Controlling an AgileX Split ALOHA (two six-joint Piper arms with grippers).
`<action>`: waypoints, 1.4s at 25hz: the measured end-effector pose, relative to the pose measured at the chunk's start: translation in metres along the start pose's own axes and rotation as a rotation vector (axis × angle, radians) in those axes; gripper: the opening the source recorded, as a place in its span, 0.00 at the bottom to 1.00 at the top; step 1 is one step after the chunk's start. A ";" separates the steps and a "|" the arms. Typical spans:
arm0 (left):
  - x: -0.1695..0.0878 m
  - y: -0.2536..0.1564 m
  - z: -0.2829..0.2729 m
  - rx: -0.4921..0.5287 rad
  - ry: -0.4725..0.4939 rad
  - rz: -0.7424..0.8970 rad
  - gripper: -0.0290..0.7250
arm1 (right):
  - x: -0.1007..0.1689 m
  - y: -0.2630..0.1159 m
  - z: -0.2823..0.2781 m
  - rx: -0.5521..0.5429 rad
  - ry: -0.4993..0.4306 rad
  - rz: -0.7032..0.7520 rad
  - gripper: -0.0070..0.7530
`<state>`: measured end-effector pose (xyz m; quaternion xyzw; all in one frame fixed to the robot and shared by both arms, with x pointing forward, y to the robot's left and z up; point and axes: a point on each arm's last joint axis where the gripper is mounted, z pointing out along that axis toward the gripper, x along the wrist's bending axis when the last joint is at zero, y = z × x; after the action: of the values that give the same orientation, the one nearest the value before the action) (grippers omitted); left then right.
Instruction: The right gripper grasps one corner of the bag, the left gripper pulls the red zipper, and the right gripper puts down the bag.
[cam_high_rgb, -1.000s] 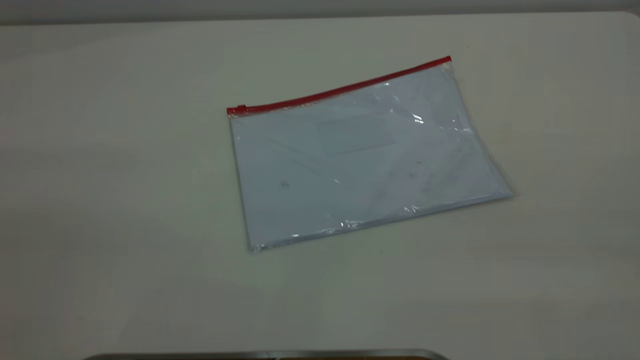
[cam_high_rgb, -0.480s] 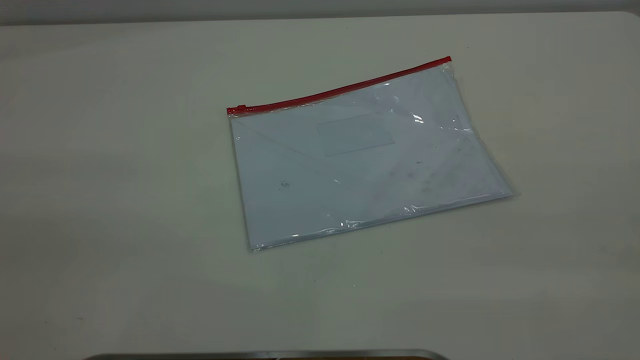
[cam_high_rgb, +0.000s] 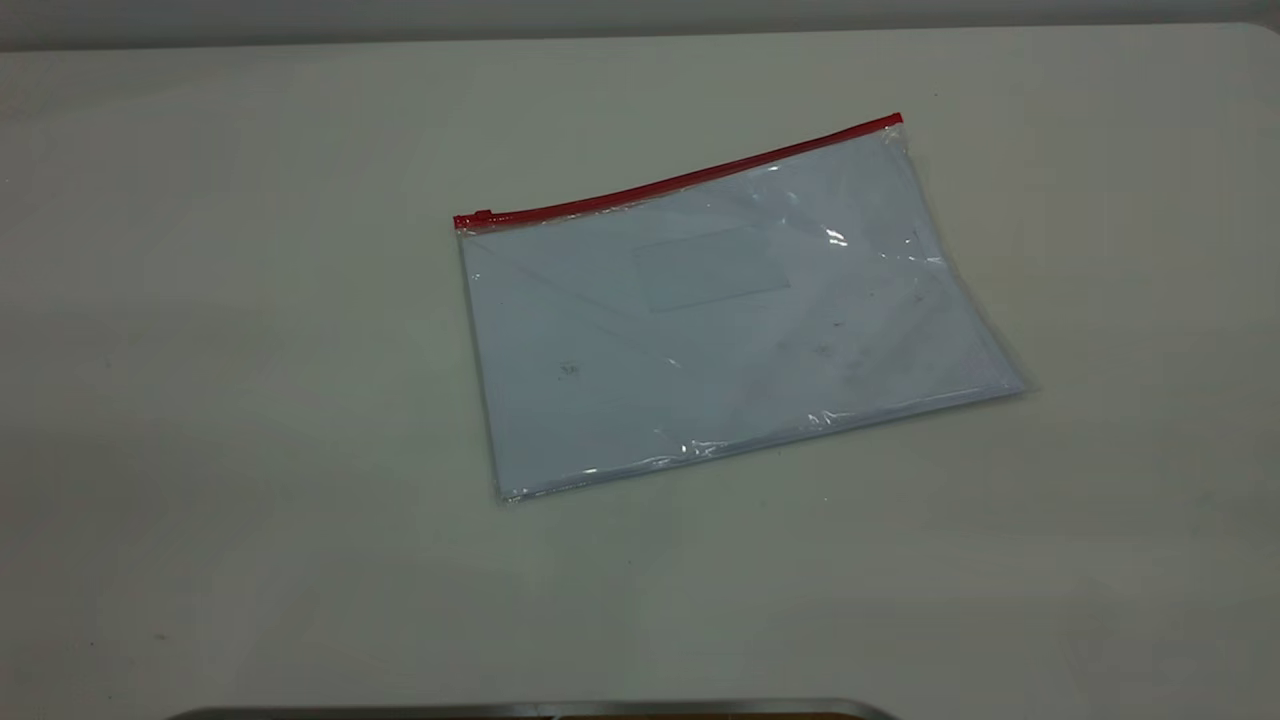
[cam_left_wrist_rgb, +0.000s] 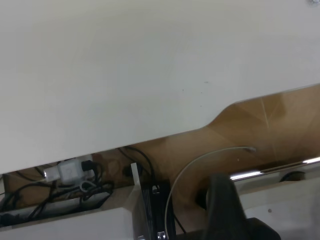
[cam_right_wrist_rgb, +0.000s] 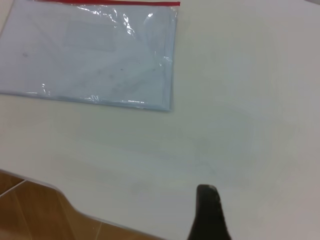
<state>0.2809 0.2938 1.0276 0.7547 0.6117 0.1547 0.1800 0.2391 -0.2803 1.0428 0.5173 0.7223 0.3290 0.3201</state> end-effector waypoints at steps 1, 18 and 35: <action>0.000 0.000 0.000 0.000 0.000 0.000 0.73 | 0.000 0.000 0.000 0.000 0.000 0.000 0.78; -0.005 -0.049 -0.031 -0.411 0.163 -0.203 0.73 | 0.000 0.000 0.000 0.000 0.000 0.000 0.78; -0.005 -0.050 -0.031 -0.406 0.161 -0.203 0.73 | 0.002 -0.002 -0.004 -0.030 0.003 -0.011 0.78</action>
<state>0.2222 0.3008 1.0322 0.6227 0.6533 0.3154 0.2932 0.2346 -0.2798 1.0427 0.5077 0.7208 0.3388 0.3284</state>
